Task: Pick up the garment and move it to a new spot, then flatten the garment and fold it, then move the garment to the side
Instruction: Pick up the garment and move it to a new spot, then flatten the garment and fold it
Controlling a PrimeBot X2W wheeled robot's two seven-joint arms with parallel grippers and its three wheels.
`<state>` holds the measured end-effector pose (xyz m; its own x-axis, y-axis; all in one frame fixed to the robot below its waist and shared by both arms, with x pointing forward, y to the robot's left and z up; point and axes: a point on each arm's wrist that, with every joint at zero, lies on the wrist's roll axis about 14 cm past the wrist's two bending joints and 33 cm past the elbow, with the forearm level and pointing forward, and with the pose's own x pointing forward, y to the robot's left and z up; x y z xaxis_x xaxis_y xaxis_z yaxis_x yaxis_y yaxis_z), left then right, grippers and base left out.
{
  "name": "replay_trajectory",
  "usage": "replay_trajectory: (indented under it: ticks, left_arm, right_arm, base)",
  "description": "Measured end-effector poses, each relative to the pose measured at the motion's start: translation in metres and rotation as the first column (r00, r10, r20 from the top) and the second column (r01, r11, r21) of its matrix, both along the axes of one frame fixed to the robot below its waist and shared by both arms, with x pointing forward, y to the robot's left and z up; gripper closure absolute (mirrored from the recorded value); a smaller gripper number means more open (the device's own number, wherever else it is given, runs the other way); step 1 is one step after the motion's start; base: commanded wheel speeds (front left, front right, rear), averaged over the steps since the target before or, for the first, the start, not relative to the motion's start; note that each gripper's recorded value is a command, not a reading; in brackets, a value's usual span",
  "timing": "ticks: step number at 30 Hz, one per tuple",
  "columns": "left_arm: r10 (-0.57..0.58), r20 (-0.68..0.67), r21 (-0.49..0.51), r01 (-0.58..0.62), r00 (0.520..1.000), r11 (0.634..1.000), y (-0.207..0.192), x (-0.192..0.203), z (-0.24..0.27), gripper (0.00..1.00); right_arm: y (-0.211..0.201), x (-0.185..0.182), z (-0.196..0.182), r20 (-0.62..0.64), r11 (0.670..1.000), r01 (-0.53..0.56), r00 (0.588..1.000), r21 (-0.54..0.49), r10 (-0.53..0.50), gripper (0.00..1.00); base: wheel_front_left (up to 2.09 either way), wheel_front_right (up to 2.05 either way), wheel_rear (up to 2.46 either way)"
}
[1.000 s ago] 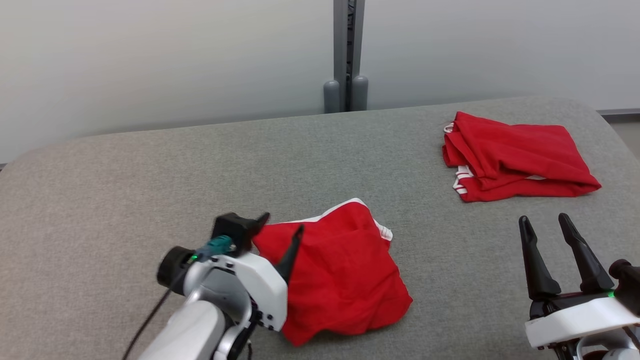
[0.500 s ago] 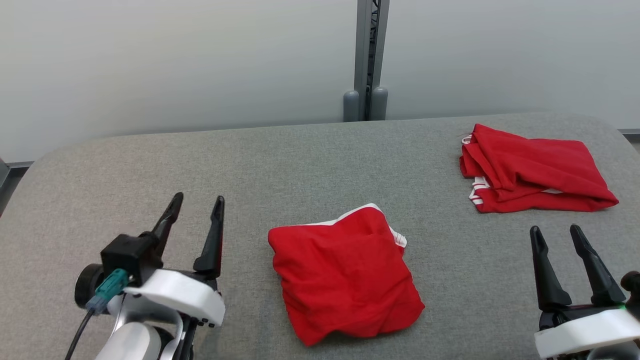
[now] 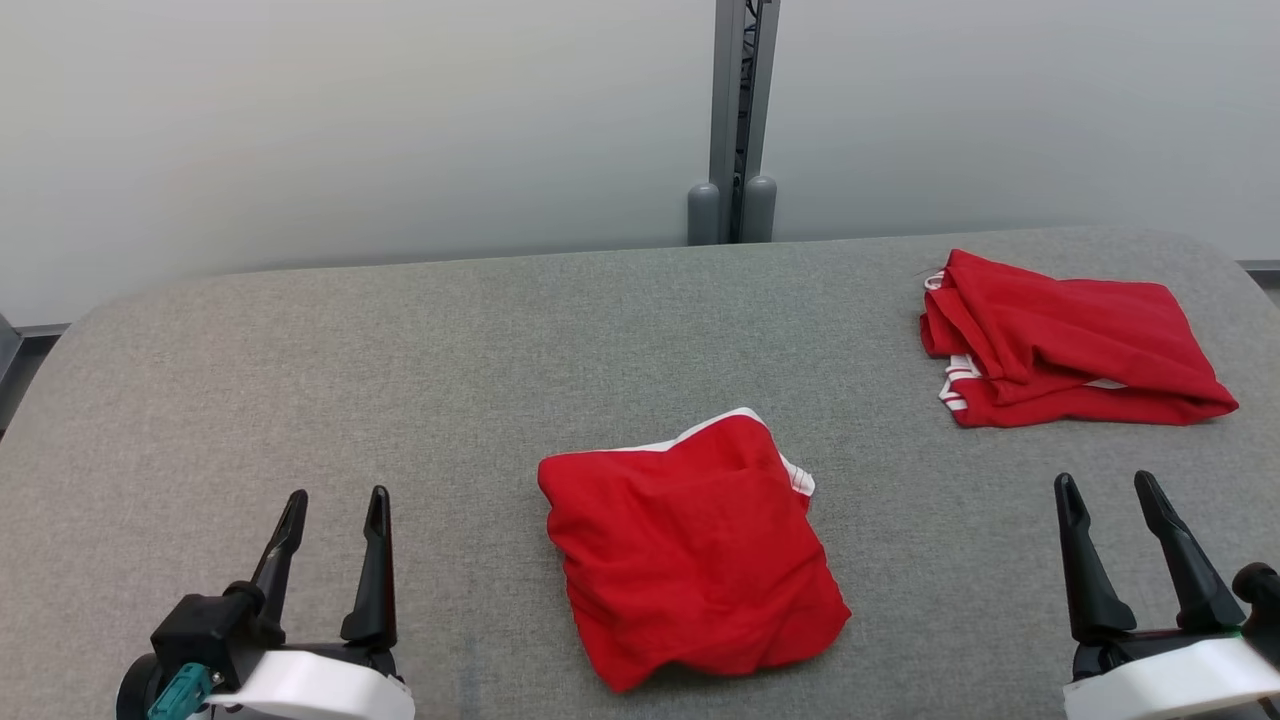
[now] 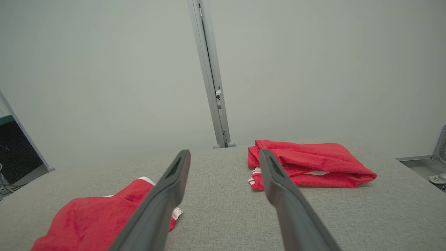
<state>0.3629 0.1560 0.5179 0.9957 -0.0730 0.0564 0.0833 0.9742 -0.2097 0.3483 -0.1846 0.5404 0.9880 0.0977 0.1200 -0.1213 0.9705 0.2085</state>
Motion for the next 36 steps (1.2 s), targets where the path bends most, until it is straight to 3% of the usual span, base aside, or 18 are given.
replay_trajectory:
  ticks: [27,36]
  left_arm:
    - [-0.014,-0.009,-0.016,0.014,1.0,1.0,-0.006,0.0,-0.005,0.0]
    - [-0.003,-0.006,-0.018,0.003,1.0,1.0,-0.001,0.006,-0.001,0.0]
  right_arm:
    - [0.008,0.003,-0.004,-0.016,1.0,-0.03,0.999,-0.005,0.03,0.0]
    - [0.037,0.038,-0.021,-0.159,0.983,-0.176,0.973,-0.053,0.166,0.0]
  base:
    - [0.0,0.0,0.0]
    - [0.0,0.0,0.0]
